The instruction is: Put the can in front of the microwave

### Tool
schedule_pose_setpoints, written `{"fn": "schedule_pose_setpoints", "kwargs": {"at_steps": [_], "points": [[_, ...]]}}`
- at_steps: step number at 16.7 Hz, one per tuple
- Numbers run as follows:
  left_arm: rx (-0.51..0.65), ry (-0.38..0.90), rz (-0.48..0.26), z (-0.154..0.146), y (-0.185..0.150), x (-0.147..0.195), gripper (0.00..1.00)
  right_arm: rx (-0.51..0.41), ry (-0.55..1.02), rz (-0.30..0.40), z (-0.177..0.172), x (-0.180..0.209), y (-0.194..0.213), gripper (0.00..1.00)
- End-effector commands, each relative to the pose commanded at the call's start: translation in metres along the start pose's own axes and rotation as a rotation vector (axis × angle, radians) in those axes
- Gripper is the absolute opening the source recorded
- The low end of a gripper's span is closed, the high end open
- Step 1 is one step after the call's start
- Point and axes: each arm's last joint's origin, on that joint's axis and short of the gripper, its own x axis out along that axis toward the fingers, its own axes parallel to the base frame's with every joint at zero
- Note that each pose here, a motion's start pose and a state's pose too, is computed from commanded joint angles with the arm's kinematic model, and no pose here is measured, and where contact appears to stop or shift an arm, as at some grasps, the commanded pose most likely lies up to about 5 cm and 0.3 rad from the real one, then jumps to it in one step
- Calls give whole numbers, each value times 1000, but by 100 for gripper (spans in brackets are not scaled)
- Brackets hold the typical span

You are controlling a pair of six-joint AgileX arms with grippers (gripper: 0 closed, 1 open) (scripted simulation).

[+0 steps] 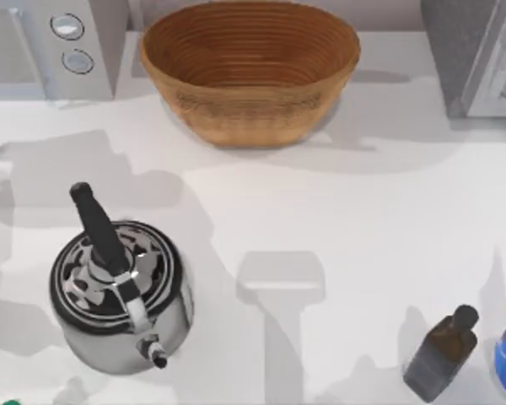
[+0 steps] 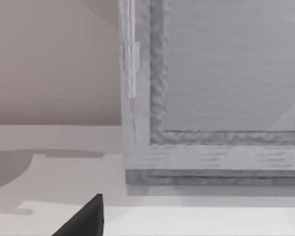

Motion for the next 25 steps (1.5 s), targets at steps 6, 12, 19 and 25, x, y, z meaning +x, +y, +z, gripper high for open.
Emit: {"fn": "schedule_pose_setpoints", "kwargs": {"at_steps": [6,12,19,25], "points": [[-46,-20,-13,-8,22,3,0,0,0,0,0,0,0,100],[-46,-20,-13,-8,22,11,0,0,0,0,0,0,0,100],[-46,-20,-13,-8,22,11,30,0,0,0,0,0,0,100],[-46,-20,-13,-8,22,11,75,0,0,0,0,0,0,100]]}}
